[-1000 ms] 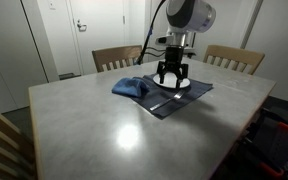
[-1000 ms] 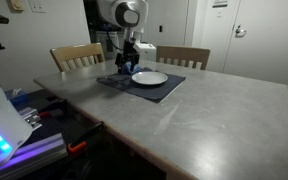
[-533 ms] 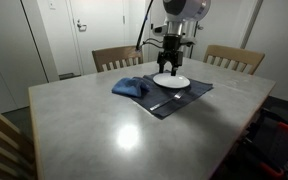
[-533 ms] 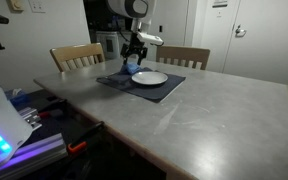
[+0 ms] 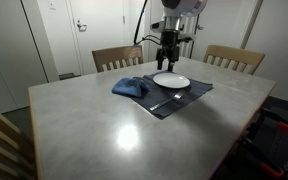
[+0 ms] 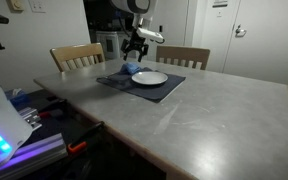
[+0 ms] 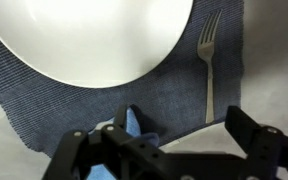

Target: Take the fork off the plate then use the towel to wipe the plate

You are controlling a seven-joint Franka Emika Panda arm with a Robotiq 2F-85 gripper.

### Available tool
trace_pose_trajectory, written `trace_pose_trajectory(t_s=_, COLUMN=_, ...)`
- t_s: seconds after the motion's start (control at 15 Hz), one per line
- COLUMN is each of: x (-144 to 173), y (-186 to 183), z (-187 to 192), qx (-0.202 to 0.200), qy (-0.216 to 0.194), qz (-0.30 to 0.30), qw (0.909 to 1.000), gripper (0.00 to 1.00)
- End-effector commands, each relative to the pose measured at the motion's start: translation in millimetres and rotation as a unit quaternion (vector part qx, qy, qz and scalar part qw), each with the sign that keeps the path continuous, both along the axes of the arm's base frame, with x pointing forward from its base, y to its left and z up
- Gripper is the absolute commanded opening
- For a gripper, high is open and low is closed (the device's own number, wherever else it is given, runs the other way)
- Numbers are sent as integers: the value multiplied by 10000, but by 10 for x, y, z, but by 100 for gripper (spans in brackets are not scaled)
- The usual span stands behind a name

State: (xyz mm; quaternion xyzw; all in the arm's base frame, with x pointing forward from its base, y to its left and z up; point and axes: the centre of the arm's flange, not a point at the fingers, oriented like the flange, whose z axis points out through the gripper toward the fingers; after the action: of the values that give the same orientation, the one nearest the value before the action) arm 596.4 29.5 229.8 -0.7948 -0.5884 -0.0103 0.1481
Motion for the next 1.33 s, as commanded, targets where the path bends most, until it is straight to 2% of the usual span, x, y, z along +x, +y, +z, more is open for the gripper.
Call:
trace_pose_trajectory(t_s=0.0, x=-1, y=0, z=-1, qx=1, qy=2, qz=0, qw=10000, gripper=100)
trace_pose_trajectory(t_s=0.07, x=-2, y=-9, z=5, qx=-36, qy=-25, qz=27, qw=10000, gripper=100)
trace_pose_trajectory(t_s=0.2, x=222, y=-15, z=67, qx=-159, qy=59, qz=30, qw=9999, gripper=100)
trace_pose_trajectory(t_s=0.53, x=704, y=102, z=291, qx=-873, qy=487, qz=-76, qw=9950, gripper=100)
trace_pose_trajectory(t_s=0.73, x=1019, y=281, z=333, qx=-1366, qy=1123, qz=-724, qw=9816, gripper=100)
trace_pose_trajectory(t_s=0.93, x=1067, y=514, z=270, qx=-1354, qy=1828, qz=-1254, qw=9657, gripper=100)
trace_pose_trajectory(t_s=1.07, x=1037, y=694, z=200, qx=-1499, qy=1995, qz=-1594, qw=9551, gripper=100)
trace_pose_trajectory(t_s=1.27, x=945, y=905, z=142, qx=-1647, qy=1975, qz=-1833, qw=9488, gripper=100)
